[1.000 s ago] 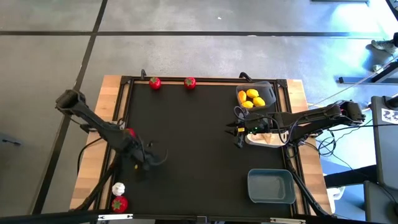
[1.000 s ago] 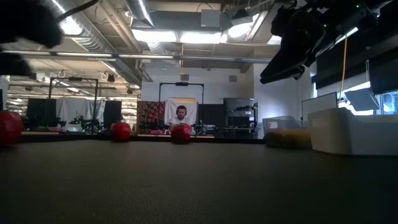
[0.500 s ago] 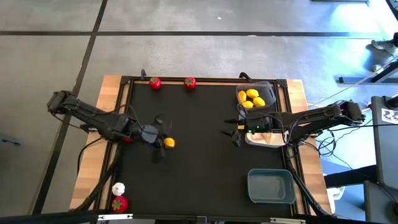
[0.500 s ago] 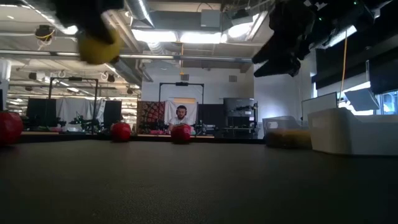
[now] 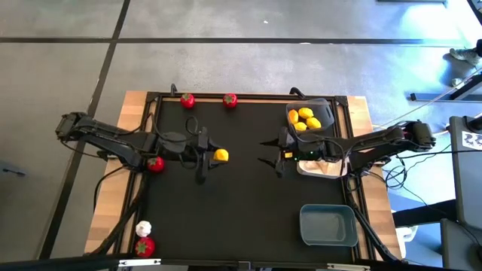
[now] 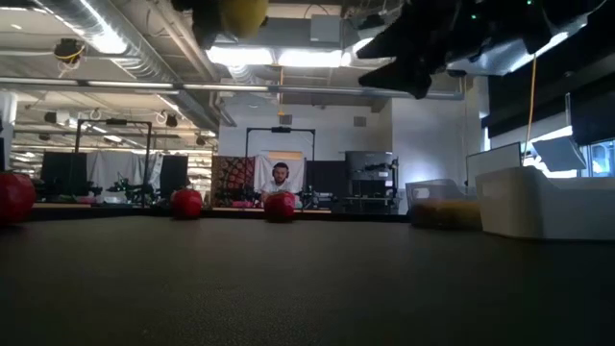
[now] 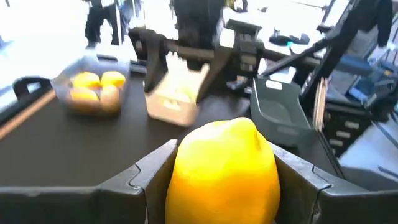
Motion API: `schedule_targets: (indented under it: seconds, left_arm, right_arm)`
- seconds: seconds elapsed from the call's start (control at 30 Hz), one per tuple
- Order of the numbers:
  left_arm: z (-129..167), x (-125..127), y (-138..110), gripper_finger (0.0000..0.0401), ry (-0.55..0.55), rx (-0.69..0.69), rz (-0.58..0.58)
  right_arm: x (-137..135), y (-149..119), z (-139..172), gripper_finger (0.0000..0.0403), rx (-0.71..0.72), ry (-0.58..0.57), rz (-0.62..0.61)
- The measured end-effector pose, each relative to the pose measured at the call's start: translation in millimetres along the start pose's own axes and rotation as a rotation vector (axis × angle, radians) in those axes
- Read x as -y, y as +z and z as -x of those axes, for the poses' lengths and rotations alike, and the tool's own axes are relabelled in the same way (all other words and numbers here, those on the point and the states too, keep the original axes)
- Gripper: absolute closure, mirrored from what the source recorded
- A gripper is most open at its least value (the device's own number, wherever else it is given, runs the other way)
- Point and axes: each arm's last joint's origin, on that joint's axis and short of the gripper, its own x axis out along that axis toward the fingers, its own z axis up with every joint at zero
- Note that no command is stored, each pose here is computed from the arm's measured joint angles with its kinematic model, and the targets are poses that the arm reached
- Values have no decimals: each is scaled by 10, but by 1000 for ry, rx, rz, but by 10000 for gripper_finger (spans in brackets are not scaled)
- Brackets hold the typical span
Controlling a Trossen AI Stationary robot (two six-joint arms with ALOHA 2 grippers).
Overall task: Sort produce into baskets
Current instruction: Put the lemon into the black bin
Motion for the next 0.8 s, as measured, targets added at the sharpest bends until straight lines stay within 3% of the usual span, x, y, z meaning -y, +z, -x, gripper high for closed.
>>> schedule_targets:
  seconds: [0.37,0.8]
  left_arm:
    - [-145,-75,88,194,20,135,24]
    - [-395,-42,53,194,2,225,49]
  right_arm:
    - [-25,-112,-275,102,85,22,-25]
    - [-109,-214,-485,102,190,197,-48]
